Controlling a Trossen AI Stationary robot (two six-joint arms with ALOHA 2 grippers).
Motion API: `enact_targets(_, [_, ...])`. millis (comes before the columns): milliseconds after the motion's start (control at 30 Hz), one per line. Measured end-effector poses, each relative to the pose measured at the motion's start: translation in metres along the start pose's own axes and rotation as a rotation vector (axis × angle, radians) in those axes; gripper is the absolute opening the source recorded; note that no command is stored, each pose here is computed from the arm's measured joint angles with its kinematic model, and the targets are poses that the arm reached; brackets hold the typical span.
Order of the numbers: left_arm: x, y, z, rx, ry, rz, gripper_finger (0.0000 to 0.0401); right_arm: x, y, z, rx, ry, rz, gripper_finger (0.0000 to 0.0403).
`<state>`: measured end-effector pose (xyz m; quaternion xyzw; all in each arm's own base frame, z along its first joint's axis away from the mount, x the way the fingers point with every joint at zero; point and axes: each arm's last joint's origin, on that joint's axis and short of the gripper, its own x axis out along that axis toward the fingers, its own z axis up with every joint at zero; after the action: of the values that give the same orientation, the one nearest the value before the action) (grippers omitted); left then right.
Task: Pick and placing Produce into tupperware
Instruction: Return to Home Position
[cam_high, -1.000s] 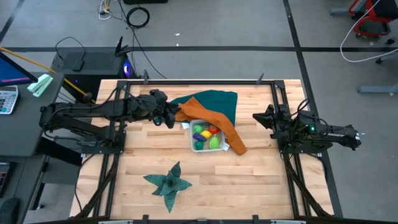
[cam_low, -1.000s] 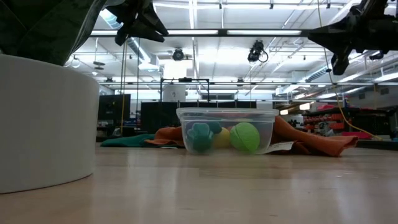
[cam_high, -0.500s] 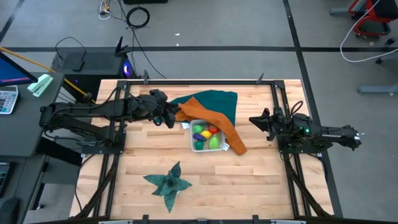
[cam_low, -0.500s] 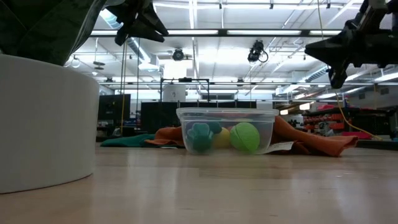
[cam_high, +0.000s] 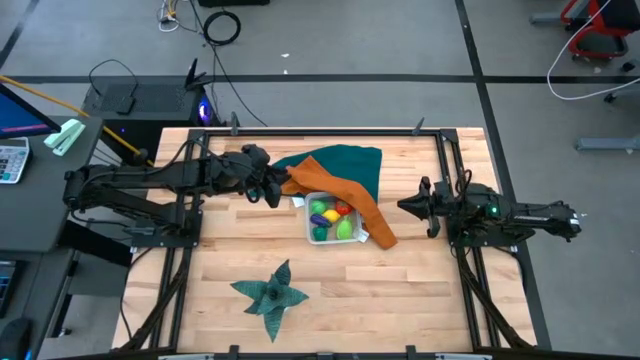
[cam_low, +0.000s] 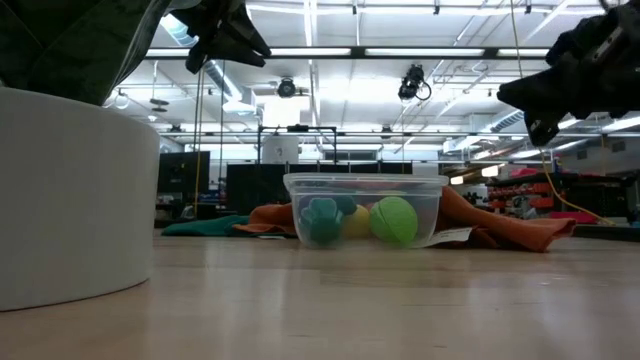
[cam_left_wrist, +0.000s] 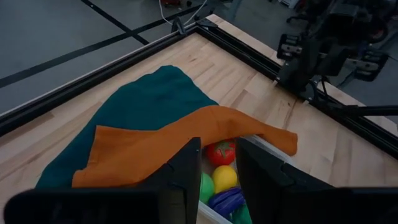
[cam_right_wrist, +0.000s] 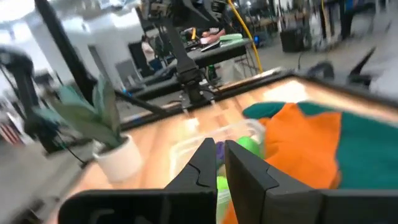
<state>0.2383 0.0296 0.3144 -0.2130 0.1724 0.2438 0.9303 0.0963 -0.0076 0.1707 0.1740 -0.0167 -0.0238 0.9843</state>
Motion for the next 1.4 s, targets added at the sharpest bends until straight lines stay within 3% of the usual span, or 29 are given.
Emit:
enact_targets(200, [0.000, 0.000, 0.000, 0.000, 0.002, -0.003, 0.0104, 0.000, 0.000, 0.000, -0.242, 0.004, -0.006, 0.0000])
enact_targets(433, [0.000, 0.000, 0.000, 0.000, 0.002, -0.003, 0.0102, 0.000, -0.001, 0.000, -0.381, 0.005, -0.016, 0.0000])
enact_targets(600, [0.000, -0.001, 0.001, -0.006, -0.012, -0.011, 0.0095, 0.000, -0.001, 0.000, -0.368, 0.004, -0.016, 0.0000])
enact_targets(867, [-0.017, 0.000, 0.011, 0.048, -0.166, -0.052, 0.0054, 0.000, -0.001, 0.000, -0.349, 0.003, -0.016, 0.0000])
enact_targets(1400, [-0.056, 0.039, -0.046, 0.017, -0.329, -0.145, 0.0012, 0.000, -0.001, 0.000, -0.348, 0.003, -0.015, 0.0000])
